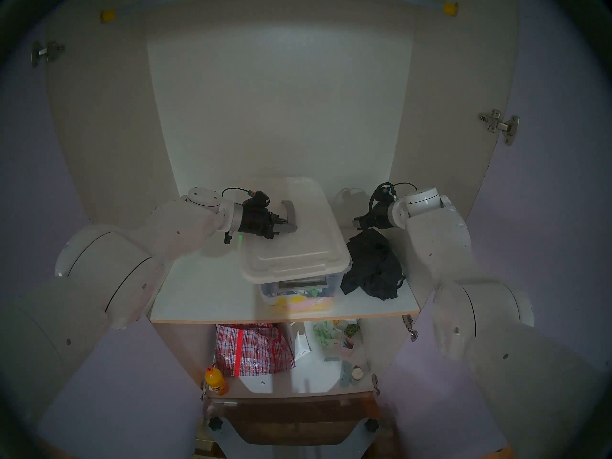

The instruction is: Take clothing out of the storage bin and put the lid back on the bin

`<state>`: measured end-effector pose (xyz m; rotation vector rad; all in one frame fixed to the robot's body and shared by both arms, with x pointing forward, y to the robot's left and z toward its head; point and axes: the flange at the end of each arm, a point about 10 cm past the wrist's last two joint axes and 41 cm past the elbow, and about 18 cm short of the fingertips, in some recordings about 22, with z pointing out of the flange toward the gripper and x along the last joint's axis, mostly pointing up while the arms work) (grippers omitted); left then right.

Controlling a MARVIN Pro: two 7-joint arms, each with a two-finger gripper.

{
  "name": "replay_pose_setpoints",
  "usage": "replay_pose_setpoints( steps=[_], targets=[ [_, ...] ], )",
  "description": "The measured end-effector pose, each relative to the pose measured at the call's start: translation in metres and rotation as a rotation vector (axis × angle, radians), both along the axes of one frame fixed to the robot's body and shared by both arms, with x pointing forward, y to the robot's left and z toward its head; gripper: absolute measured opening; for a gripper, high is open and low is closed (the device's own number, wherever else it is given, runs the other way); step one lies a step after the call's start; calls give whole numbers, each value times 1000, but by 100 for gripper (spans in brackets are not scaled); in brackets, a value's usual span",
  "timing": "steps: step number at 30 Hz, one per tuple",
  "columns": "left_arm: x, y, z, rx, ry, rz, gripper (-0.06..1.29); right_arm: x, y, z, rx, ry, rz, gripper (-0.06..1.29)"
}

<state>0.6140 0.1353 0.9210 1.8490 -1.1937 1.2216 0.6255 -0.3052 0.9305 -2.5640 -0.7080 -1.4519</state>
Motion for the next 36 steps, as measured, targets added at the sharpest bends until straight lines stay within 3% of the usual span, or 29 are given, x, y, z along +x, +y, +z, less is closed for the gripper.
replay_pose_setpoints(
  steps=[12, 29, 32, 33, 36],
  targets=[
    [-10, 1, -28, 6, 2, -19, -1, 0, 0, 0, 0, 1, 0, 125],
    [-12, -10, -32, 0, -30, -37, 0, 0, 0, -1, 0, 2, 0, 125],
    [-11, -9, -33, 4, -36, -30, 25, 0, 0, -1, 0, 2, -1, 125],
    [-11, -8, -34, 11, -43, -22, 45, 0, 0, -1, 0, 3, -1, 125],
    [-10, -7, -34, 17, -50, -16, 75, 0, 0, -1, 0, 3, -1, 125]
  ],
)
